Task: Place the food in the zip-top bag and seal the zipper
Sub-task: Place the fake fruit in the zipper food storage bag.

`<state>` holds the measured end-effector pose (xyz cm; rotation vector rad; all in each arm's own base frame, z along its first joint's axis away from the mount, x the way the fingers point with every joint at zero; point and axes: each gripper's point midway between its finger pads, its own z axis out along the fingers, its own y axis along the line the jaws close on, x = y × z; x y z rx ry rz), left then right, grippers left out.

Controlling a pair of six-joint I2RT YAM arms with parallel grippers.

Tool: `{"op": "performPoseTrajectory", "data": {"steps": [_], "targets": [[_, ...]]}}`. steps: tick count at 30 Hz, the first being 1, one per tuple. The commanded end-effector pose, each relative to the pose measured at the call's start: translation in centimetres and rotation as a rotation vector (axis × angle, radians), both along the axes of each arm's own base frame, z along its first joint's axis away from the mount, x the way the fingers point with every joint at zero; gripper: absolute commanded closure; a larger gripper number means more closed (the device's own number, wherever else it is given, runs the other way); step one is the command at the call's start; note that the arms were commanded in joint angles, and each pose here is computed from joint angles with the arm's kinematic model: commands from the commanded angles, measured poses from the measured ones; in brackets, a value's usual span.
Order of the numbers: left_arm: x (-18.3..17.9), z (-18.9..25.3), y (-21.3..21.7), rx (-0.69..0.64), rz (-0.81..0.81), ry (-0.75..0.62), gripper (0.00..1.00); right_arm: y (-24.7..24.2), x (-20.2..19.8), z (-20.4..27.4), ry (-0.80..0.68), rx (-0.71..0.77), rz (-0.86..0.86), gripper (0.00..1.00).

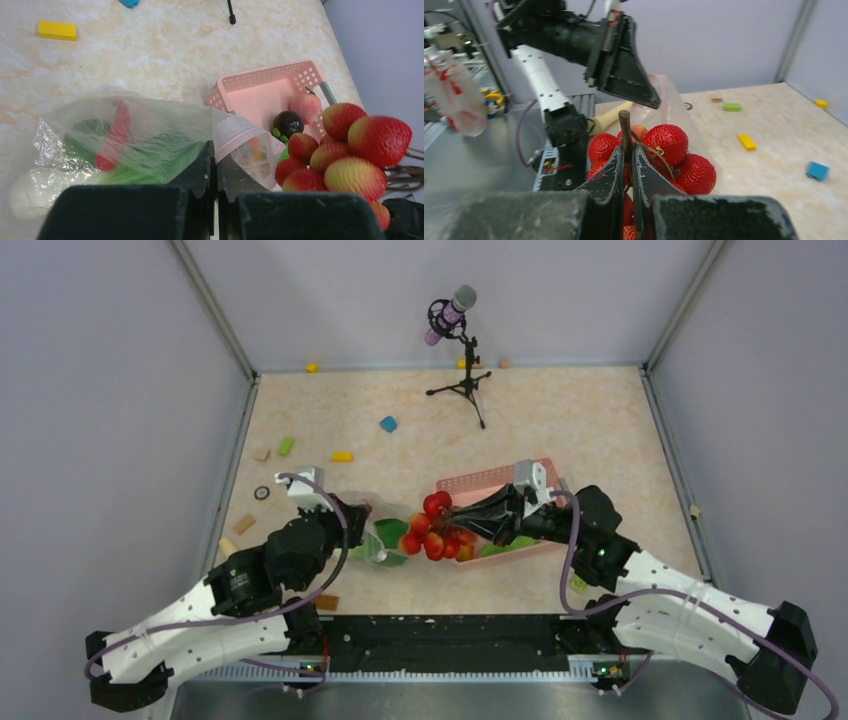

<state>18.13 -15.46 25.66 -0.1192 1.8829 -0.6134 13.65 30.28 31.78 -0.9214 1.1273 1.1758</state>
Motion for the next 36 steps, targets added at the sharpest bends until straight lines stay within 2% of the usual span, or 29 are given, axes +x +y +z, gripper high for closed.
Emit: {"op": "performPoseTrajectory", "data": {"steps": [1,9,13,21,28,33,36], "targets": [[0.0,1.6,0.0,-0.018,-0.012,-0.02,1.0,-0.3,-4.3,5.3,-0.143,0.117,0.213,1.0],[-0.1,1.6,0.4,-0.004,-0.002,-0.009,1.0,-1.3,-7.1,7.1,-0.214,0.179,0.319,1.0],[-0.6,1.4,-0.5,-0.01,-0.052,0.011,1.0,-0.5,-6.3,6.5,-0.217,0.19,0.276,1.0],[-1.4,1.4,-1.4,0.055,-0.11,0.082,1.0,2.7,-5.8,4.9,-0.184,0.135,0.333,1.0],[-2.8,1.6,-2.5,0.065,-0.219,0.121,1.0,4.1,-2.3,4.8,-0.156,0.152,0.188,1.0],[-3.9,1.9,-2.4,0.087,-0.269,0.153,1.0,4.0,1.4,5.7,-0.104,0.218,-0.004,1.0],[-4.7,2.0,-2.7,0.089,-0.313,0.182,1.0,4.2,2.3,5.8,-0.083,0.239,-0.049,1.0]]}}
